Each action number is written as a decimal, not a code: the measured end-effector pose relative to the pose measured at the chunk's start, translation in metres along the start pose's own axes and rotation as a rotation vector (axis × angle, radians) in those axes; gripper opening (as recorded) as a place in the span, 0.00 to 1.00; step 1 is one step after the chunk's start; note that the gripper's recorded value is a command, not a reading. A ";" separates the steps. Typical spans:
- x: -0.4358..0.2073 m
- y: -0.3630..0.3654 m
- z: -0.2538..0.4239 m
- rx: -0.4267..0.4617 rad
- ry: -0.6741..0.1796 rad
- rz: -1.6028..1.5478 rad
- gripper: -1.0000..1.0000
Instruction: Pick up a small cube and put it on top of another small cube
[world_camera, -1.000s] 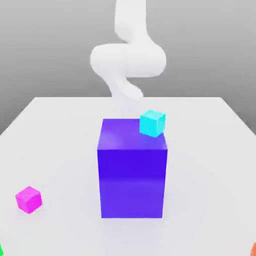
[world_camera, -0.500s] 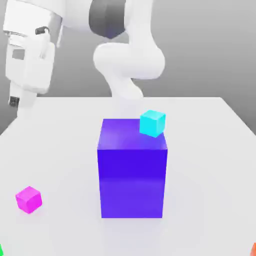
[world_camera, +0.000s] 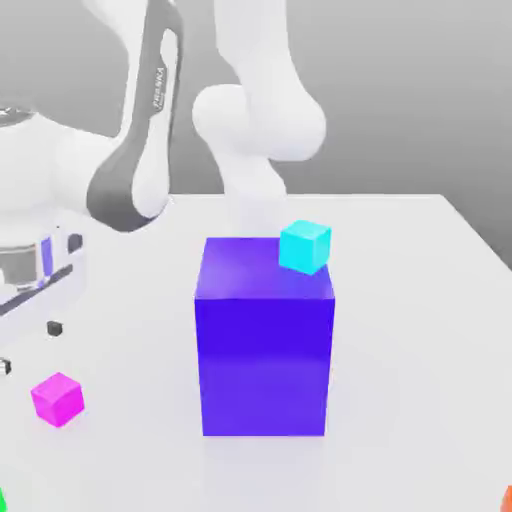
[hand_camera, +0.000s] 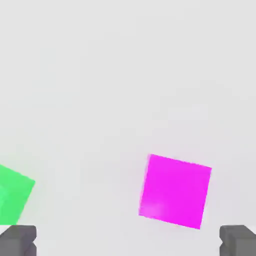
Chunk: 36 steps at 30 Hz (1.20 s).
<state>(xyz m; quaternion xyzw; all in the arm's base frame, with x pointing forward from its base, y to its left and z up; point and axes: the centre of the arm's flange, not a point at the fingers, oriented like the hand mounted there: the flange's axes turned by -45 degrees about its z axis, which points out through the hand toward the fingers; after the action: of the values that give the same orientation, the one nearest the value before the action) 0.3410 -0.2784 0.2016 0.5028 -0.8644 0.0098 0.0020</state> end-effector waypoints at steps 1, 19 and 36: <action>0.002 0.002 0.011 -0.006 -0.008 0.026 0.50; 0.004 0.002 0.013 -0.012 -0.013 0.043 0.00; -0.033 -0.152 0.003 -0.011 -0.015 -0.299 0.00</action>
<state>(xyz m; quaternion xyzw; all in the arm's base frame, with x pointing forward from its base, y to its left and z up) 0.4889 -0.3250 0.2004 0.6259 -0.7799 0.0008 -0.0005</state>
